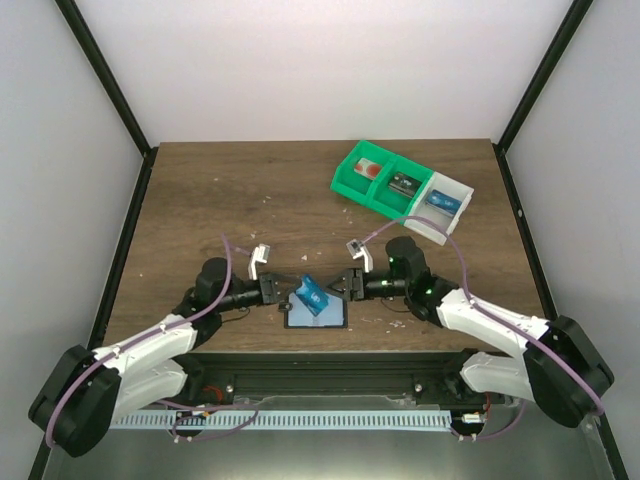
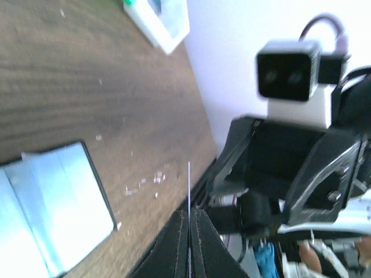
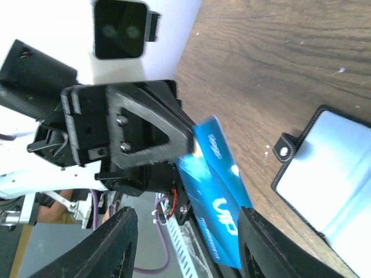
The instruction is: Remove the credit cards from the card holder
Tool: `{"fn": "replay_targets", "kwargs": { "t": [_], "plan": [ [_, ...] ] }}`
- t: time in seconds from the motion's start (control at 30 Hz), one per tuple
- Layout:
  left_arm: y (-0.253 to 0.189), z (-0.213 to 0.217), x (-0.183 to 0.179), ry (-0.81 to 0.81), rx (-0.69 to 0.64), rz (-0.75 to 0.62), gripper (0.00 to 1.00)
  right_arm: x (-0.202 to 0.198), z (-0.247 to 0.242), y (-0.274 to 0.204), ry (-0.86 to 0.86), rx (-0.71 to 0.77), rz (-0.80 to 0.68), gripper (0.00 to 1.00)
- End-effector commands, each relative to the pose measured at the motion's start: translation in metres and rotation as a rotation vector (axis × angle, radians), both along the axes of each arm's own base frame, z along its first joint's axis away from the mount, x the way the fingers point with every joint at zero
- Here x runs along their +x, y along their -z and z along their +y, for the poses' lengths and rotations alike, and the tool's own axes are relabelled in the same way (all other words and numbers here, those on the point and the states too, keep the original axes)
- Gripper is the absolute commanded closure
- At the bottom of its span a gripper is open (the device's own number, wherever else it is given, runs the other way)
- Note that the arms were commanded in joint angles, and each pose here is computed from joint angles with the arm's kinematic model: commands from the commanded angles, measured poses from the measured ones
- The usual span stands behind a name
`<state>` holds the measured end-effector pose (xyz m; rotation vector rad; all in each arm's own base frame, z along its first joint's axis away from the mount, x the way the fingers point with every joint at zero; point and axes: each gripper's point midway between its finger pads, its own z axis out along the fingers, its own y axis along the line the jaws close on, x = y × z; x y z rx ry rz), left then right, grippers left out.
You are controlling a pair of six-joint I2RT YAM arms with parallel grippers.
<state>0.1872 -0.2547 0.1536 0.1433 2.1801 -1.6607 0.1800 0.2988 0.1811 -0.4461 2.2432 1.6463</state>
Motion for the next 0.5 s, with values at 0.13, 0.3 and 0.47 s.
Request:
{"fn": "replay_targets", "kwargs": {
  "t": [0.13,0.3,0.47],
  "plan": [
    [-0.055,0.021,0.055,-0.342,-0.160,-0.075,1.00,0.018,-0.004,-0.011,0.174,0.106,0.155,0.50],
    [-0.063,0.031,0.064,-0.434,-0.221,-0.056,1.00,0.024,-0.004,-0.022,0.215,0.160,0.179,0.51],
    [-0.061,0.038,0.067,-0.484,-0.273,-0.040,1.00,0.031,-0.001,-0.023,0.251,0.176,0.209,0.52]
  ]
}}
